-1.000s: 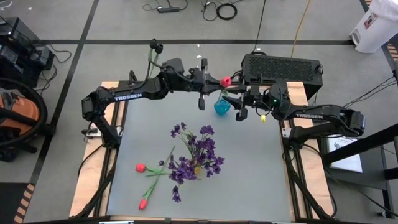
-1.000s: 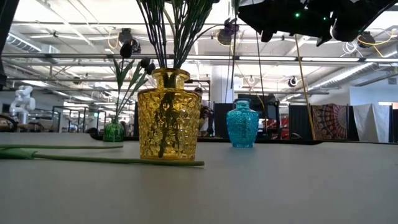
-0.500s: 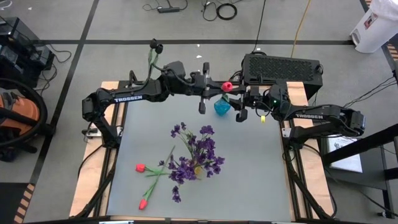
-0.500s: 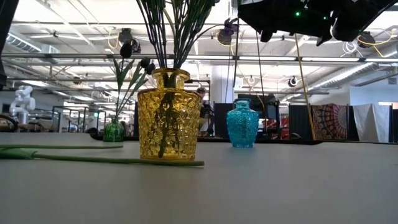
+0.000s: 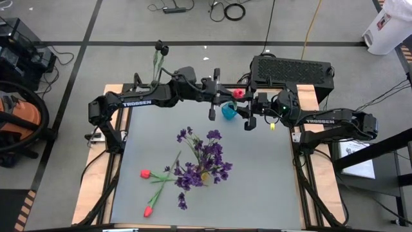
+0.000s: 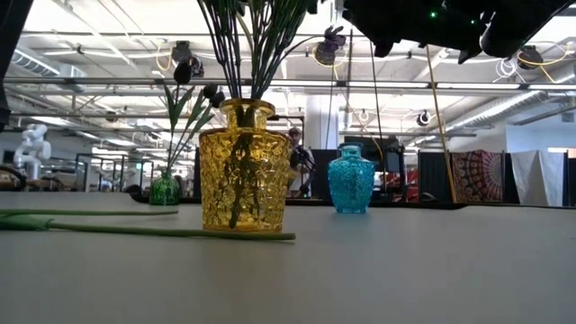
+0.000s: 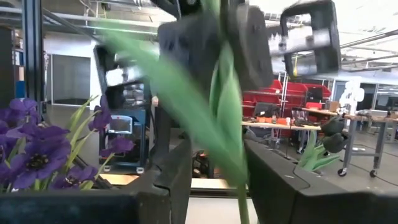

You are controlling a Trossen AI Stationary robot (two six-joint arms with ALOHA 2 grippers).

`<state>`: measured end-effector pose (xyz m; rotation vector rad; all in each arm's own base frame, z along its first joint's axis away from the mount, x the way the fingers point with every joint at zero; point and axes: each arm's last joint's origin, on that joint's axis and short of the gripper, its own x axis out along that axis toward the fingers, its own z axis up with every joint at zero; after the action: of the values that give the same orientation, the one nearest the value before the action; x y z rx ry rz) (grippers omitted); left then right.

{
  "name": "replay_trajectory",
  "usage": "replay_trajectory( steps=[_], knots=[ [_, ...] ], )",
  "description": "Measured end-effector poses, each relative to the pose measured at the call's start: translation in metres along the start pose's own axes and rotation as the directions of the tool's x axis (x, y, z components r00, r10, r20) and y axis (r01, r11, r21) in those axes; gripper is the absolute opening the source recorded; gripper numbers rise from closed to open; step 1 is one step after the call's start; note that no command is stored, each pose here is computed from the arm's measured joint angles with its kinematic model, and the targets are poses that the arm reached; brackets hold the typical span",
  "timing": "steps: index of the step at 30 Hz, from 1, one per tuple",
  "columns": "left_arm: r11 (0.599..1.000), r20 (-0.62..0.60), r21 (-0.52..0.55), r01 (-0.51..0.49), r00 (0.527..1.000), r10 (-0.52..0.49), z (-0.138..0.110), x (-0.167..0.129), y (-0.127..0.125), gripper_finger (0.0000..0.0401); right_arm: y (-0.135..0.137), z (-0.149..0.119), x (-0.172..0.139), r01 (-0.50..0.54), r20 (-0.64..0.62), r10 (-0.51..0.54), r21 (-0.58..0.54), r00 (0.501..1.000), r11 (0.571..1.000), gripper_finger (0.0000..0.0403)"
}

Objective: Sort flowers into vase by color
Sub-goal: Put the top pink flower into the blue vase

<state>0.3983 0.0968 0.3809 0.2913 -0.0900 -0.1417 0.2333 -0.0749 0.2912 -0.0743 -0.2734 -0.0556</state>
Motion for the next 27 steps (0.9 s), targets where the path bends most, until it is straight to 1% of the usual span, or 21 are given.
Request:
replay_trajectory(
  steps=[4,8,11,20,24,27],
  knots=[
    [1.0,-0.006,-0.002,-0.004,1.0,0.004,-0.0012,0.0,0.0002,0.0015,-0.0003,0.0001,-0.0001,0.001,0.0,-0.001,0.0,1.0,1.0,0.0131],
    [1.0,-0.011,-0.01,-0.003,1.0,0.003,-0.0014,-0.0002,0.0001,0.0015,-0.0003,-0.0002,-0.0001,0.002,-0.002,-0.002,0.0,1.0,1.0,0.0114],
    [1.0,-0.012,-0.03,-0.003,1.0,0.003,-0.0014,-0.0001,-0.0001,0.0015,-0.0003,0.0,-0.0001,0.002,-0.001,-0.002,0.0,1.0,1.0,0.0092],
    [0.999,-0.033,-0.041,0.0,0.999,-0.002,-0.0036,-0.0002,-0.0006,0.0015,-0.0004,-0.0011,-0.0001,0.004,-0.012,-0.004,-0.009,1.0,1.0,0.0011],
    [0.998,-0.035,-0.066,-0.002,0.999,-0.001,-0.0037,-0.0002,-0.0006,0.002,-0.0005,-0.0011,-0.0002,0.003,-0.012,-0.003,-0.009,1.0,1.0,0.0007],
    [0.997,-0.037,-0.075,-0.006,0.999,0.004,-0.0039,-0.0003,-0.0004,0.004,-0.0005,-0.0011,-0.0002,0.002,-0.012,-0.002,-0.012,1.0,1.0,0.0004]
  ],
)
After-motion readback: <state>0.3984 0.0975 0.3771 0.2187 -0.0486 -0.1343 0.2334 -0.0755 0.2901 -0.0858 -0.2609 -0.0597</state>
